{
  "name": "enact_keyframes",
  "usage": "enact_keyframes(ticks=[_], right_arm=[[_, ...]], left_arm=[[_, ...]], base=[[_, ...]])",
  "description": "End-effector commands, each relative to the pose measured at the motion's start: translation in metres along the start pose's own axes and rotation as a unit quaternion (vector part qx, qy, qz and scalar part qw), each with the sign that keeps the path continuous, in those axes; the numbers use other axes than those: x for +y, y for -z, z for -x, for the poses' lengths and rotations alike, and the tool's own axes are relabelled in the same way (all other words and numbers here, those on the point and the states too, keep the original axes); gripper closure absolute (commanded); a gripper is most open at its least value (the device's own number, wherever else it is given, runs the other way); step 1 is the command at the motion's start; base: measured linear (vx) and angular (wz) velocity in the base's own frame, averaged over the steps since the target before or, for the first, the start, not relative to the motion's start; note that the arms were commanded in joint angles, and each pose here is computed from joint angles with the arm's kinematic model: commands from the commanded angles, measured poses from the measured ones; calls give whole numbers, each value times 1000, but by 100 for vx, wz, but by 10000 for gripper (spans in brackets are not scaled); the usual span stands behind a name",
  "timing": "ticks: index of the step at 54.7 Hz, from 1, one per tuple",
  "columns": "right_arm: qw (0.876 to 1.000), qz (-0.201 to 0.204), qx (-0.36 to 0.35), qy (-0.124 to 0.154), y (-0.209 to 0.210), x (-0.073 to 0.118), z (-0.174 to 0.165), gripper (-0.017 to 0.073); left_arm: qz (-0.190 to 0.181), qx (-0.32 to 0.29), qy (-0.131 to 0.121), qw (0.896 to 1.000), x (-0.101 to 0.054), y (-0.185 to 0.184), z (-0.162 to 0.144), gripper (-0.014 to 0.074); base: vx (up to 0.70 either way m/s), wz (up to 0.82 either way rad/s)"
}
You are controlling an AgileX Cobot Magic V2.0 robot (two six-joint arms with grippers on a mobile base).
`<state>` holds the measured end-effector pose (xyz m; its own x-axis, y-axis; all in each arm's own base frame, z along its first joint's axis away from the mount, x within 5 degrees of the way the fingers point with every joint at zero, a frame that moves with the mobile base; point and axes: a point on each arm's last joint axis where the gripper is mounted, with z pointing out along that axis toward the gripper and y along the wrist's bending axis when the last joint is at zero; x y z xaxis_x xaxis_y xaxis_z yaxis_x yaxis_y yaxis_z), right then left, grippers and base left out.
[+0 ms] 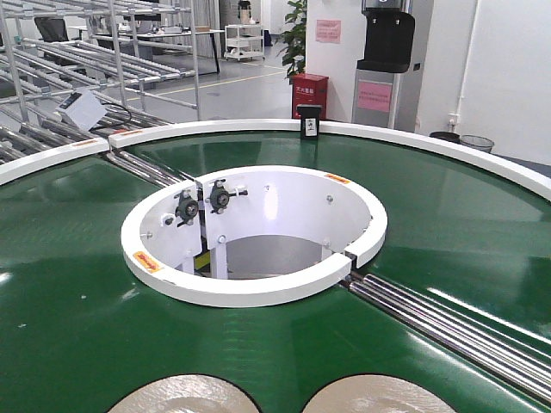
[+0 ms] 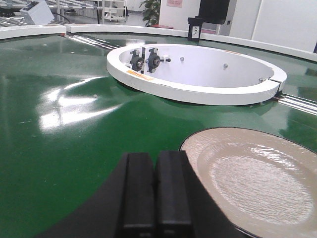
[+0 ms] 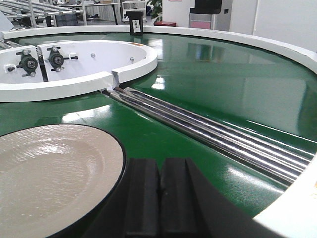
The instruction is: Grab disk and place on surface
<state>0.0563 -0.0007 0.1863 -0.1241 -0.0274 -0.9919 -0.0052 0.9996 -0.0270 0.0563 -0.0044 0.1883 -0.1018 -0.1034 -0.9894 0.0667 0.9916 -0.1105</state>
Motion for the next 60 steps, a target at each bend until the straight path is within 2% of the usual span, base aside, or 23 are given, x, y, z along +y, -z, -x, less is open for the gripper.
enact_keyframes(ticks=[1,25,41,54,60], right_arm=[[999,1,-42,6,0,0,6,568],[999,1,-42,6,0,0,6,568],[999,2,-49,5,0,1,7,568],[991,10,-137,7,3,2,23,568],[980,15,-197,7,8,3,36,568]], left_arm=[[-9,-61,3,998,-2,3,16,592],[-10,-68,8,998,-2,3,17,592],[-16,-120,8,993,-3,5,26,592],[-25,-197,8,980,-5,10,42,592],[-31,-240,8,970,-7,18,62,592]], base=[[0,0],[0,0],[0,0],[0,0],[0,0]])
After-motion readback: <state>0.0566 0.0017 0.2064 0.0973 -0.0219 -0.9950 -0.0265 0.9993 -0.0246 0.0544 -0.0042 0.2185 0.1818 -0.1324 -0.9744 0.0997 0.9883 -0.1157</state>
